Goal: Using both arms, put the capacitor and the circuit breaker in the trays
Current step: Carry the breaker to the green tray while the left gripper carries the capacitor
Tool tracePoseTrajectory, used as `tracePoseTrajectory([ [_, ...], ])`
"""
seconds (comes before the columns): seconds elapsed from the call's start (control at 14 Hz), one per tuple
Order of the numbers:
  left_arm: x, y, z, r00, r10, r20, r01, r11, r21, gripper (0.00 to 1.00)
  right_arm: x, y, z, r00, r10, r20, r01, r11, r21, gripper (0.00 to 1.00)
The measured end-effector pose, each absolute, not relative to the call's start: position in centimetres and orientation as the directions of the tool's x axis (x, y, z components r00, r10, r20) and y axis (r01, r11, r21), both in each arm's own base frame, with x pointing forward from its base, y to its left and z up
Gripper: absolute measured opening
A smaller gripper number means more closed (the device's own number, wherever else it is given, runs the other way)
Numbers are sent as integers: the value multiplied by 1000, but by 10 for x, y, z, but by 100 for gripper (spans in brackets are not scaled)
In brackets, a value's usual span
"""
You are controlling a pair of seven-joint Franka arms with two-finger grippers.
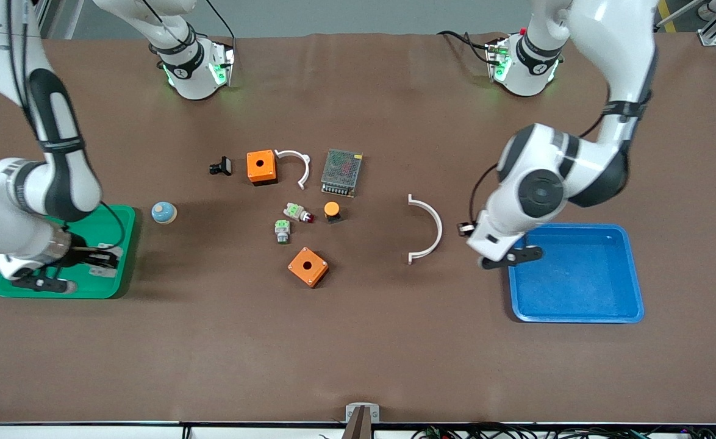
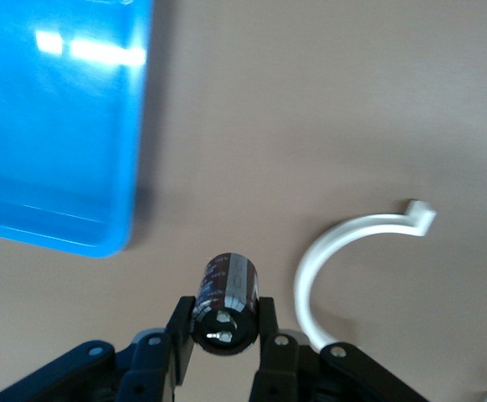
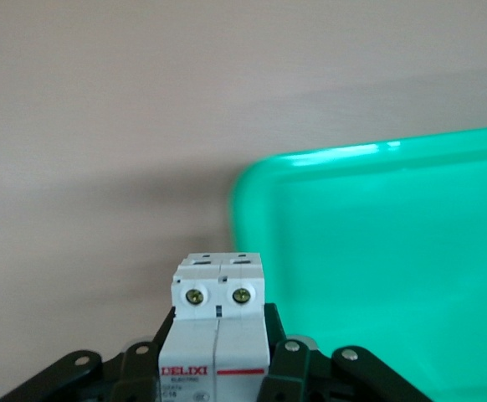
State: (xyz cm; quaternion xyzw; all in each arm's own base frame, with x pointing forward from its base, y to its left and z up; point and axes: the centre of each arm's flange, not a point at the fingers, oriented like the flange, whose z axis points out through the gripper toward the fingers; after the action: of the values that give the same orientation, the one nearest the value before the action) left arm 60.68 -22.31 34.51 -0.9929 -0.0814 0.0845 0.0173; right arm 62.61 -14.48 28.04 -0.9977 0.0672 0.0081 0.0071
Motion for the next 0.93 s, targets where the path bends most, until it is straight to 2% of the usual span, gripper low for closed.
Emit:
tracePoseTrajectory([
  [0.5, 641, -67, 331, 974, 138, -181, 134, -990, -39, 34, 598, -244, 246, 995, -102, 18, -102, -995, 9, 40],
  [0.93, 664, -8, 267, 984, 153, -87, 149, -988, -47, 34, 591, -254, 199, 999, -37, -6, -37, -999, 13, 40],
])
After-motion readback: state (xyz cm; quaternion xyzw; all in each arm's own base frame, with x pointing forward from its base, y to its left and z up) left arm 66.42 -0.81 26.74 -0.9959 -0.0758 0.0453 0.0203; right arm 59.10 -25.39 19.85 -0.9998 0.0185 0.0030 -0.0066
